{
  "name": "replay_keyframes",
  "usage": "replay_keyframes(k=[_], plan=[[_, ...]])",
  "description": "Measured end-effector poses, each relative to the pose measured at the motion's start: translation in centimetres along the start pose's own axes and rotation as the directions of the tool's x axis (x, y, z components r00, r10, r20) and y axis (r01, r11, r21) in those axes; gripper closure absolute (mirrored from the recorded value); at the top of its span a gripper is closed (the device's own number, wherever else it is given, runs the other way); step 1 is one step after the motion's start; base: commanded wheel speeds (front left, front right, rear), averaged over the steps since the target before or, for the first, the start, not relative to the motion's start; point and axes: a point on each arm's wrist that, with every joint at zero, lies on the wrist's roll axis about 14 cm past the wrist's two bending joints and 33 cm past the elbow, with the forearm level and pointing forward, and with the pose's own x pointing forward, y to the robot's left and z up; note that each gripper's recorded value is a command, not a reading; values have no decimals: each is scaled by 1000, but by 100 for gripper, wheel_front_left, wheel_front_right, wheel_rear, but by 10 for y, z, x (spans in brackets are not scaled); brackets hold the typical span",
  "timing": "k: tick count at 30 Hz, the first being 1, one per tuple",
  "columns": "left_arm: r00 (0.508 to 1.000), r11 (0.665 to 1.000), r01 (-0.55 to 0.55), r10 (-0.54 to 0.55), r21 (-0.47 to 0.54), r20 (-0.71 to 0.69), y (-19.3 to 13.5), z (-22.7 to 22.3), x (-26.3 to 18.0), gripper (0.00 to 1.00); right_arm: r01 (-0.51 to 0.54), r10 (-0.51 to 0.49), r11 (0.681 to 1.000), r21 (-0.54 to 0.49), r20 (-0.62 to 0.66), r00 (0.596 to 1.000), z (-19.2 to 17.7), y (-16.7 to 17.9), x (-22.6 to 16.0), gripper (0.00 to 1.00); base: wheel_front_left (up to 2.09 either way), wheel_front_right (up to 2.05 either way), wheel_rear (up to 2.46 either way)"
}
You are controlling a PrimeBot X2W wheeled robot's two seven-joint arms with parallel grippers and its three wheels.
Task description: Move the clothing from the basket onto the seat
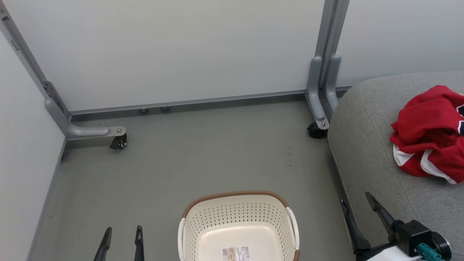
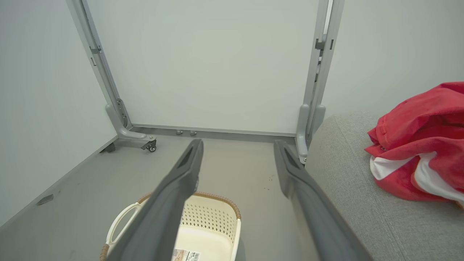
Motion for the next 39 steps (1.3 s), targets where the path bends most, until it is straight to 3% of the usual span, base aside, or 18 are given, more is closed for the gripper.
replay_keyframes(k=[8,9,15,23,39], plan=[[1000,1000,17,-17,-12,-4,-6,-2,-1,0,-10,10,1000,-4,3,1000,1,2,-1,0,0,0,0],[1000,1000,21,-21,-11,-6,-8,-3,-2,100,-11,11,1000,-4,4,1000,1,3,-1,100,0,0,0],[998,1000,15,-16,-22,-55,-7,-18,-6,100,-1,2,1000,27,-48,999,-16,5,-6,100,0,0,0],[996,982,-43,28,-182,-85,1,-23,-2,100,61,-49,982,179,-75,996,-21,-5,-5,100,0,0,0],[993,895,-105,69,-433,-98,13,-18,16,100,146,-117,892,427,-93,989,-20,-21,6,100,0,0,0]])
